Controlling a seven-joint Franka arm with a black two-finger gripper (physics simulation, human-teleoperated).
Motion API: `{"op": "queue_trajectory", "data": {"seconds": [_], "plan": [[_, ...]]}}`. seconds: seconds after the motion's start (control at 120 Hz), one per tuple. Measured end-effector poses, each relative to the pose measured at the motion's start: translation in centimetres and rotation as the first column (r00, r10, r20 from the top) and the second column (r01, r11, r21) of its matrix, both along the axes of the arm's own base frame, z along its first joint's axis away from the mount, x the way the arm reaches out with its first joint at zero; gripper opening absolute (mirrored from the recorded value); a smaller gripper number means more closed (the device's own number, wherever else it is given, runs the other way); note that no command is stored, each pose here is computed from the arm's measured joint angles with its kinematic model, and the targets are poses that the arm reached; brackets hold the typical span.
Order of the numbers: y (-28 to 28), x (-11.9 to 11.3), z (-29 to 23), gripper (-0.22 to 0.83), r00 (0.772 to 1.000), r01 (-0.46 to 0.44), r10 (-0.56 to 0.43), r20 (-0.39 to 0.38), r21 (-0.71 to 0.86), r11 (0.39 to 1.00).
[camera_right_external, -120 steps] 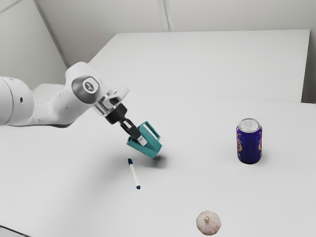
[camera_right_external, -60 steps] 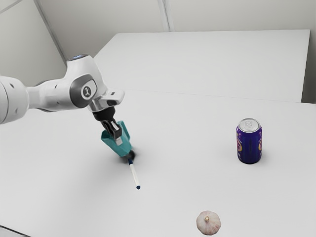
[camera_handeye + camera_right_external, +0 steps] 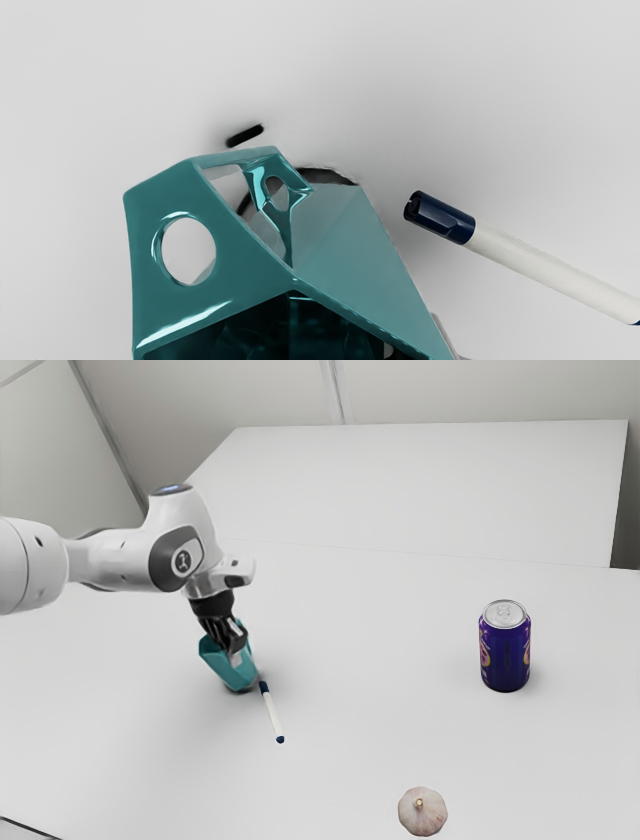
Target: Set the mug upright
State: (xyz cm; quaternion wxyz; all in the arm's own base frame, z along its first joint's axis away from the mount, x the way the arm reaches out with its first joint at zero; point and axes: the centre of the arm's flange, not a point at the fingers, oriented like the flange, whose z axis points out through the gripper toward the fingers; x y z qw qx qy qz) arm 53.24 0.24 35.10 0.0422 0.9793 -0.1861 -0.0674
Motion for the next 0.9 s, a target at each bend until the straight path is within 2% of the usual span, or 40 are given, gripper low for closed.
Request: {"op": "queue_trajectory", "data": {"seconds": [0.2,0.242,0.408,0.517,0.742,0.9], "plan": [[-0.1,0.1,-1.0,-0.16,1.000,-0.021,0.021,-0.018,0.016,1.000],[-0.1,0.1,-1.0,-0.10,0.999,-0.026,0.026,-0.018,0.017,1.000],[0.0,0.1,-0.4,0.25,0.999,-0.045,0.045,-0.008,0.021,0.999],[-0.1,0.1,1.6,0.40,0.998,-0.052,0.052,0.030,0.027,0.998],[-0.9,-0.7,7.8,0.54,0.992,-0.056,0.051,0.113,0.042,0.998],[-2.8,0.8,12.8,0.58,0.985,-0.059,0.052,0.167,0.038,0.998]]}}
